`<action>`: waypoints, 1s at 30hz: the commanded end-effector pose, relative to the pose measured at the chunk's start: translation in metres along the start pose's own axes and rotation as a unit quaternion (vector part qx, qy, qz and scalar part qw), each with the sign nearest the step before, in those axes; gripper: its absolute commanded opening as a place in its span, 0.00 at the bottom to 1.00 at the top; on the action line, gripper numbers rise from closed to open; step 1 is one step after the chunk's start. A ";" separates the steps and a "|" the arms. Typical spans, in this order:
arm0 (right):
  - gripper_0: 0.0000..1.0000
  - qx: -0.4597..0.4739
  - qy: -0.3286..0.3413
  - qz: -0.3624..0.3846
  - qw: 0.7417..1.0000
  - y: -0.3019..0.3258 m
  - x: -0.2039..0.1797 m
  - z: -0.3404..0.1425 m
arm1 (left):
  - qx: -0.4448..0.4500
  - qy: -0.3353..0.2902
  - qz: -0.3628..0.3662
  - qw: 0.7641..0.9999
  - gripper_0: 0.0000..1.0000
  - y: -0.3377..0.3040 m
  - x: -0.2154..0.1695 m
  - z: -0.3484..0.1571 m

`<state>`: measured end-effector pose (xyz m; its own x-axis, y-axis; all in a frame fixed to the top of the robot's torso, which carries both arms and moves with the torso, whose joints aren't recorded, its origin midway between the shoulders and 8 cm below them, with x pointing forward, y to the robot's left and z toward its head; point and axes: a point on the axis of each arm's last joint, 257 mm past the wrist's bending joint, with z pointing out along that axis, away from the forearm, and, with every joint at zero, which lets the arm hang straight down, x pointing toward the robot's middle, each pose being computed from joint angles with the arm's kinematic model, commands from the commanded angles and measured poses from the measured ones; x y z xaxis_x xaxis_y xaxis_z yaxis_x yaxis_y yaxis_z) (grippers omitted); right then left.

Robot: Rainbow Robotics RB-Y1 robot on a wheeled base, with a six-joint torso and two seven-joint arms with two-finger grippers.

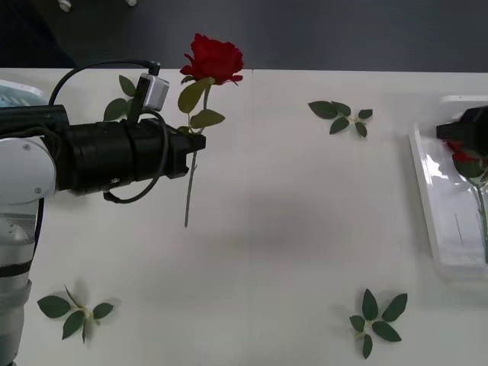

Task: Put the red flowers into the right box and the blue flowers into the left box

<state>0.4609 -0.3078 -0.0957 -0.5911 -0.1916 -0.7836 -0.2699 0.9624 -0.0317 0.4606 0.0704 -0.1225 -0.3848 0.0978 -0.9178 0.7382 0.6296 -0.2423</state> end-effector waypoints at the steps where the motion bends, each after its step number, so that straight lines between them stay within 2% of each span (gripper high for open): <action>1: 0.66 -0.069 -0.060 -0.060 0.994 0.077 -0.024 0.008 | 0.054 -0.035 0.050 0.997 0.00 -0.033 -0.018 -0.008; 5: 0.66 -0.136 -0.118 -0.077 0.981 0.143 -0.026 0.026 | 0.097 -0.066 0.090 0.989 0.00 -0.055 -0.026 -0.015; 8: 0.66 -0.166 -0.144 -0.093 0.971 0.180 -0.010 0.038 | 0.125 -0.095 0.121 0.980 0.00 -0.071 -0.033 -0.022; 15: 0.65 -0.238 -0.135 -0.100 0.957 0.239 0.045 0.043 | 0.193 -0.151 0.157 0.957 0.00 -0.100 -0.041 -0.048; 24: 0.66 -0.314 -0.178 -0.126 0.924 0.305 0.087 0.026 | 0.304 -0.252 0.096 0.914 0.00 -0.122 -0.052 -0.089; 30: 0.66 -0.346 -0.215 -0.134 0.903 0.339 0.087 0.024 | 0.319 -0.264 0.098 0.905 0.00 -0.125 -0.052 -0.088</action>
<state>0.3297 -0.0115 -0.2095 -0.2295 -0.1767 -0.9571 -0.8315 0.5467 0.0984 0.3466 0.0583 -0.0236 -0.0738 -0.3185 -0.9450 0.9930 0.0646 -0.0994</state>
